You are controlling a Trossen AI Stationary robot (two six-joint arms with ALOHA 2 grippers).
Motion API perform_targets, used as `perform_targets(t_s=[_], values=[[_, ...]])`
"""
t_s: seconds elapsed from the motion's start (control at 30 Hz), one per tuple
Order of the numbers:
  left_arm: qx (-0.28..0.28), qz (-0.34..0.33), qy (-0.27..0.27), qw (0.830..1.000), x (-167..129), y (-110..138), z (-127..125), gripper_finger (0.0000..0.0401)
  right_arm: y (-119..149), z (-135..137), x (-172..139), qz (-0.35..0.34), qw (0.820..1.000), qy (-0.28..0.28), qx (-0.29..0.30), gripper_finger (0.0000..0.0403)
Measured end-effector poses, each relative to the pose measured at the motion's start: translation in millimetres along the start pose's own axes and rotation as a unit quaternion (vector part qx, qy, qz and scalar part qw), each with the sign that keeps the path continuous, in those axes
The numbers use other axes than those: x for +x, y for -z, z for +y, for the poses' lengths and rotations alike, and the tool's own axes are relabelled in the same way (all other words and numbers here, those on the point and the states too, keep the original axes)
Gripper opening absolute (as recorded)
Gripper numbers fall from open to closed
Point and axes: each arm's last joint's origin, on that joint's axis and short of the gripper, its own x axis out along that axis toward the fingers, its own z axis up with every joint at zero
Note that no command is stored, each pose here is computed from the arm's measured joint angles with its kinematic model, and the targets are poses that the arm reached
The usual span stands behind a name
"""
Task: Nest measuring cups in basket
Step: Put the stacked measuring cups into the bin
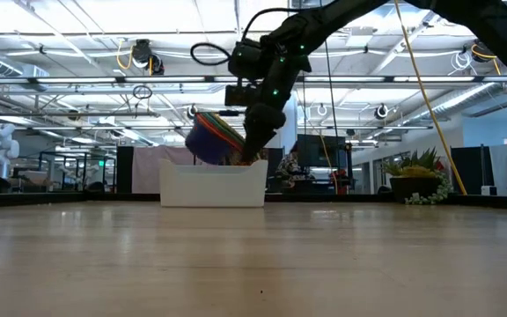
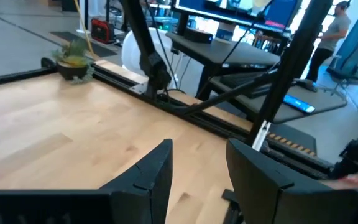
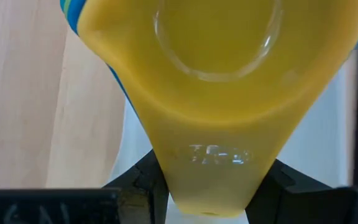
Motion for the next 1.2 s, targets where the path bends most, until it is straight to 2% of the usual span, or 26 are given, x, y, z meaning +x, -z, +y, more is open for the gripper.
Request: perform_targets(t_s=[0.2,0.4,0.7,0.87,1.2], values=[[0.004,-0.007,0.017,1.000,-1.9,-5.0,-6.7,0.0152,6.1,0.6,20.0,0.024,1.000,-0.011,0.007,0.0134],[0.017,-0.007,0.024,1.000,-2.8,-6.7,-9.0,0.0152,7.8,1.4,20.7,0.032,0.999,-0.015,0.009,0.0134],[0.028,-0.008,0.026,0.999,-3.2,-7.2,-9.6,0.0152,18.1,14.0,22.7,0.089,0.995,-0.044,0.021,0.0134],[0.031,-0.007,0.028,0.999,-4.0,-6.9,-9.9,0.0152,20.9,32.0,27.1,0.115,0.991,-0.063,0.008,0.0133],[0.039,-0.006,0.031,0.999,-6.6,-6.2,-10.5,0.0152,19.6,86.2,36.8,0.155,0.983,-0.095,-0.022,0.0133]])
